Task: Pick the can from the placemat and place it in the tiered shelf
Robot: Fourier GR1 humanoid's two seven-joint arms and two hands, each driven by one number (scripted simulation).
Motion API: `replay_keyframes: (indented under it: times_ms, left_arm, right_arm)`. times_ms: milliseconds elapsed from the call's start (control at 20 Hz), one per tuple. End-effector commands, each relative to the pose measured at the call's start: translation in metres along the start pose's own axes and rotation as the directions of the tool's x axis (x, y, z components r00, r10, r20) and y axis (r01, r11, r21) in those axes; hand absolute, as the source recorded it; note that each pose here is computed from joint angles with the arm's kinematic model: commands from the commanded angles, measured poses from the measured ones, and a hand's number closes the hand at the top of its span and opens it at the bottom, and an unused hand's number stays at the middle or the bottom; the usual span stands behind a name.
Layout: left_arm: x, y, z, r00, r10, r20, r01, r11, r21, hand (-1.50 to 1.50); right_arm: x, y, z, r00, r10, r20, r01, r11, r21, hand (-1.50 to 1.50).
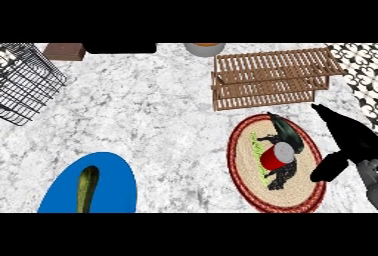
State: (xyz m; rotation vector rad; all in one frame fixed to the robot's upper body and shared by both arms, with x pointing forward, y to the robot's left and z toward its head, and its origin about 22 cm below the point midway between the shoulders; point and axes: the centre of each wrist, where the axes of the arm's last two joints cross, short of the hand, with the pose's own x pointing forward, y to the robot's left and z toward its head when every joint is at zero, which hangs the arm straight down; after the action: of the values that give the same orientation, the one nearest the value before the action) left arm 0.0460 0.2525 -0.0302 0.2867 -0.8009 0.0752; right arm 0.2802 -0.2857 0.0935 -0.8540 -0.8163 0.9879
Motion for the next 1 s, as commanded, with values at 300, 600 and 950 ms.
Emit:
replay_keyframes:
  times_ms: [300, 600, 950]
  left_arm:
    - [0.11, -0.004, -0.021, 0.82, 0.077, 0.567, -0.091, 0.996, -0.003, 0.0]
    - [0.112, 0.0, -0.022, 0.822, 0.07, 0.564, -0.086, 0.996, 0.001, 0.0]
    - [0.12, -0.002, -0.027, 0.821, 0.101, 0.561, -0.118, 0.993, -0.005, 0.0]
  right_arm:
    - [0.027, 0.019, 0.004, 0.998, 0.031, -0.055, -0.03, 0.999, 0.019, -1.5]
    - [0.034, 0.03, 0.004, 0.996, 0.05, -0.074, -0.046, 0.998, 0.047, -1.5]
    - [0.046, 0.036, 0.005, 0.999, 0.021, -0.05, -0.02, 1.0, 0.011, -1.5]
